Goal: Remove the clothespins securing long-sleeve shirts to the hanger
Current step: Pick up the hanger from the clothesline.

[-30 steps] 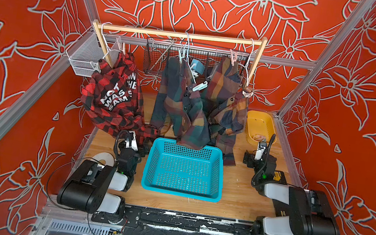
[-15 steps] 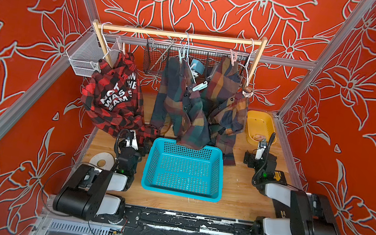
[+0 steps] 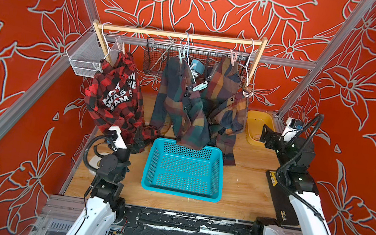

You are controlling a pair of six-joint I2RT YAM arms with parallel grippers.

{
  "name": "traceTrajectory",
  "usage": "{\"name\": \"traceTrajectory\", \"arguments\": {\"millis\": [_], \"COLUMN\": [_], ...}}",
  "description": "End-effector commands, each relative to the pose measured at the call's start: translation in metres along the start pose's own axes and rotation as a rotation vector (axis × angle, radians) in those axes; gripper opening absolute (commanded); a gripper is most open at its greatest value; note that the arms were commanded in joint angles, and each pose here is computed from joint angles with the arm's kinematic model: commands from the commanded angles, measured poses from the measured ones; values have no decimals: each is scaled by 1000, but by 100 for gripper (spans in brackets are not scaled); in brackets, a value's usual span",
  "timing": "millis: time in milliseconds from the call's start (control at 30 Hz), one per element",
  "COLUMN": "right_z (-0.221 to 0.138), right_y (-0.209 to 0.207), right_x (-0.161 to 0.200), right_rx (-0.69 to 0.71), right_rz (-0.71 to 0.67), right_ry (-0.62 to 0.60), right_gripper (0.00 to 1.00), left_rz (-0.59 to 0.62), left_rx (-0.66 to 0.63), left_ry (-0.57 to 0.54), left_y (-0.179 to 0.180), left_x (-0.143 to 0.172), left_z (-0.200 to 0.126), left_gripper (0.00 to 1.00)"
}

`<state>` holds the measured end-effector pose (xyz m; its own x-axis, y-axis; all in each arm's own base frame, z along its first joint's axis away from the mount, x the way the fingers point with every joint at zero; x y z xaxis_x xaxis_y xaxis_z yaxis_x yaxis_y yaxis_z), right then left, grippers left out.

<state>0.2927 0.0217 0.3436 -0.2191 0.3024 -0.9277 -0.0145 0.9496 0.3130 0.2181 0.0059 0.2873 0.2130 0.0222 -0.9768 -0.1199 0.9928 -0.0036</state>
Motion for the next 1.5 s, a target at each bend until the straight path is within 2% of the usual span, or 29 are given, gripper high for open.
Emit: {"name": "traceTrajectory", "arguments": {"millis": [0,100,200,300,500,700,867,1000,1267,1467], "right_z": [-27,-39,-54,-71,-95,-82,-74,-59,-32,-15], "right_y": [29,55,81,99,134,175,217,242,278,296], "right_x": [-4,-7,-9,-14,-30,-30,-31,-31,-36,-37], "right_rx": [-132,-238,-334,-388,-548,-608,-638,-648,-679,-693], "right_rz": [-17,-37,-83,-131,-123,-137,-235,-221,-204,-180], "right_ry": [114,140,178,190,194,257,247,246,238,251], "right_gripper": [86,84,81,81,78,73,73,73,74,73], "left_rz": [-6,9,37,50,43,-12,-25,-16,28,-4], "left_rx": [112,201,272,306,362,393,405,407,454,531], "left_ry": [30,21,59,102,175,227,258,276,237,200], "left_y": [-10,-19,-27,-32,-45,-58,-65,-70,-79,-90], "left_x": [-12,-28,-40,-55,-73,-65,-61,-63,-78,-92], "left_z": [-19,-31,-32,-24,3,36,60,80,100,104], "left_gripper": [97,95,92,92,93,91,91,91,93,93]}}
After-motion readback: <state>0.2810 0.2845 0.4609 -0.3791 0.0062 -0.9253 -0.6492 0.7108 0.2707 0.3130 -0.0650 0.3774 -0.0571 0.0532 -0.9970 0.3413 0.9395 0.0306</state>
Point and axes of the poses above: each gripper's point midway between its finger pads, its own z axis out along the fingers, its own y axis along the line the jaws close on, x = y × z, the point moved 4 cm from there along -z, back along the fingers, and after that the axes turned 12 degrees about z, right-handed, at the moved point
